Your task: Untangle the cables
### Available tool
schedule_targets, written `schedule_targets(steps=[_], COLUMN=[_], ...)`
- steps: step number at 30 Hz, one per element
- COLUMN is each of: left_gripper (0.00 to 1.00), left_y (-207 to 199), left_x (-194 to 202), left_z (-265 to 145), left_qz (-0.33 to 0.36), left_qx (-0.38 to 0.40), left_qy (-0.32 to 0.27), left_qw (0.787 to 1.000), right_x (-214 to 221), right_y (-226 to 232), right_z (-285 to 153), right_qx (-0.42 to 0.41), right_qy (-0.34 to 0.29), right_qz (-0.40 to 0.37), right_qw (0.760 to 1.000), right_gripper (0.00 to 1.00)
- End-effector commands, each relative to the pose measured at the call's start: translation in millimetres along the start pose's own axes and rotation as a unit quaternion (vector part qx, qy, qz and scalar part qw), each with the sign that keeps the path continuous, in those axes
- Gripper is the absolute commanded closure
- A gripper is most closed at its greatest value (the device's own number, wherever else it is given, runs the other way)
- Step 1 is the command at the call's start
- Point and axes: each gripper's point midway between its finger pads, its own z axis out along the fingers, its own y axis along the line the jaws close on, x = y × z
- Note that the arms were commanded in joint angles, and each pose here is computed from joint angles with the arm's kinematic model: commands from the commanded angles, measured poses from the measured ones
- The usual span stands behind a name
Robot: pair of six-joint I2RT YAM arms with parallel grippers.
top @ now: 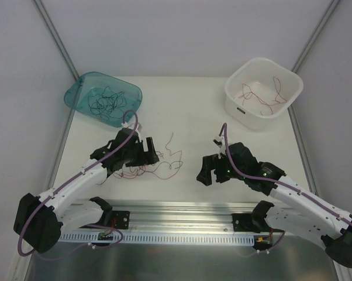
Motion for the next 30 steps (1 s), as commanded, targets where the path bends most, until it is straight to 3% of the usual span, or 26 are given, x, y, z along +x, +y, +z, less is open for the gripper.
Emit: schedule_targets(steps=[1, 6, 11, 18, 23, 27, 30], left_gripper=[0.16, 0.20, 0.31, 0.32, 0.36, 0.44, 0.67], left_y=[-2, -3, -4, -34, -31, -33, -36], left_x=[22, 36, 37, 44, 45, 45, 48], left_z=[9, 26, 41, 47, 60, 71, 77], left_qz=[-0.012, 0.019, 0.035, 0.150, 0.189, 0.198, 0.204], left_qx=[-0.017, -0.055, -0.078, -0.049, -0.062, -0.070, -0.070], left_qy=[0.029, 0.047, 0.061, 0.064, 0.073, 0.086, 0.095], left_qw=[0.999, 0.997, 0.994, 0.985, 0.977, 0.974, 0.972], right_x=[-6, 1, 4, 10, 4, 2, 1], right_y=[12, 20, 31, 33, 29, 28, 26], right_z=[6, 15, 22, 24, 23, 21, 20], right_qx=[-0.014, -0.012, -0.019, -0.018, -0.007, -0.007, -0.002], right_qy=[-0.016, -0.008, -0.001, 0.007, -0.010, -0.016, -0.024], right_qz=[0.015, 0.016, 0.008, 0.001, 0.003, 0.003, 0.007], right_qw=[1.000, 1.000, 1.000, 1.000, 1.000, 1.000, 1.000], right_gripper=[0.00, 0.00, 0.00, 0.00, 0.00, 0.00, 0.00])
